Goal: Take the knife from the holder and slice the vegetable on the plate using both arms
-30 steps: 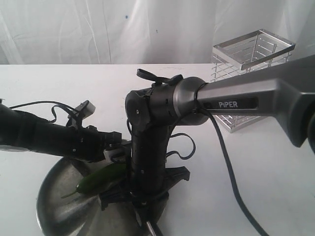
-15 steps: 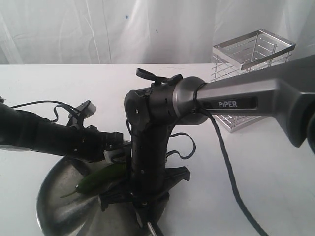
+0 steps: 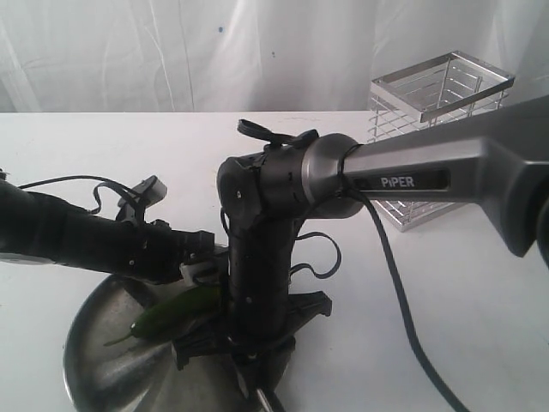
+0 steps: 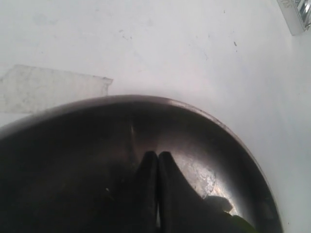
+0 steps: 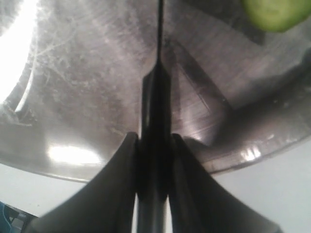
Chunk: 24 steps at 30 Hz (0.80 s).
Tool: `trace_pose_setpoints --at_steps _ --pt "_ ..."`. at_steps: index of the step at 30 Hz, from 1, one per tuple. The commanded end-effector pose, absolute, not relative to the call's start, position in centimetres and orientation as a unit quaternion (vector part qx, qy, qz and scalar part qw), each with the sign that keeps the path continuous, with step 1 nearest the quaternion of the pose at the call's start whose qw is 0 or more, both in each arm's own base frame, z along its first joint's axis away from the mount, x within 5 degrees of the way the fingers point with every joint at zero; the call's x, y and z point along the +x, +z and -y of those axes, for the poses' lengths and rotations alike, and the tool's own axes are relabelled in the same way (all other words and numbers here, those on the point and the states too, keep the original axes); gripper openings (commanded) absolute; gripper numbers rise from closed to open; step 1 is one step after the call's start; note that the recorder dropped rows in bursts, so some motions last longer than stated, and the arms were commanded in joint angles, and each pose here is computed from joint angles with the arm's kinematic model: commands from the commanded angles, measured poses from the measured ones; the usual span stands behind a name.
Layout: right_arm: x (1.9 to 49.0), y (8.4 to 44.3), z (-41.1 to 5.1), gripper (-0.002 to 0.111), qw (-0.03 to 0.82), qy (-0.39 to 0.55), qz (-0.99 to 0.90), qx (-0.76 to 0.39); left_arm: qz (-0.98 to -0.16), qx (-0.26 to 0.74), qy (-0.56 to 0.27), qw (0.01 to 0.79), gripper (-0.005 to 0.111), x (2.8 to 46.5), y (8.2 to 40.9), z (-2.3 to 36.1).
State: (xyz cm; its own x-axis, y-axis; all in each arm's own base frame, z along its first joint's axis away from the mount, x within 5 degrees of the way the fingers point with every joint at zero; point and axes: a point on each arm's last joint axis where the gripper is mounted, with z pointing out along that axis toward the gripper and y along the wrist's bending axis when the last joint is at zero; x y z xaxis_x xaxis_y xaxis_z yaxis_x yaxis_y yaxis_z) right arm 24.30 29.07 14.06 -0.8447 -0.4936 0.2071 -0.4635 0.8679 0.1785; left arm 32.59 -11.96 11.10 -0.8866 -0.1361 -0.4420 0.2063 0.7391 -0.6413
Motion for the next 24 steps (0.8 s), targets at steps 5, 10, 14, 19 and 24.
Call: trace_pose_setpoints --at_steps 5,10,14,19,24 --pt "23.3 13.4 -27.2 0.0 0.177 -0.02 0.951 0.253 -0.908 0.033 -0.323 0.264 0.0 32.2 12.3 11.2" --pt "22.9 13.6 -26.8 0.0 0.179 -0.02 0.951 0.252 -0.903 0.037 -0.33 0.272 0.0 32.2 12.9 11.3" --pt "22.6 13.6 -26.5 0.0 0.183 -0.017 0.95 0.251 -0.899 0.041 -0.337 0.276 0.0 32.1 13.4 11.4" --pt "22.6 13.8 -26.5 0.0 0.177 -0.02 0.951 0.251 -0.896 0.044 -0.347 0.274 0.0 32.1 13.5 11.5" --pt "23.2 14.1 -26.8 0.0 0.161 -0.032 0.952 0.26 -0.894 0.055 -0.34 0.287 0.0 32.4 13.9 11.4"
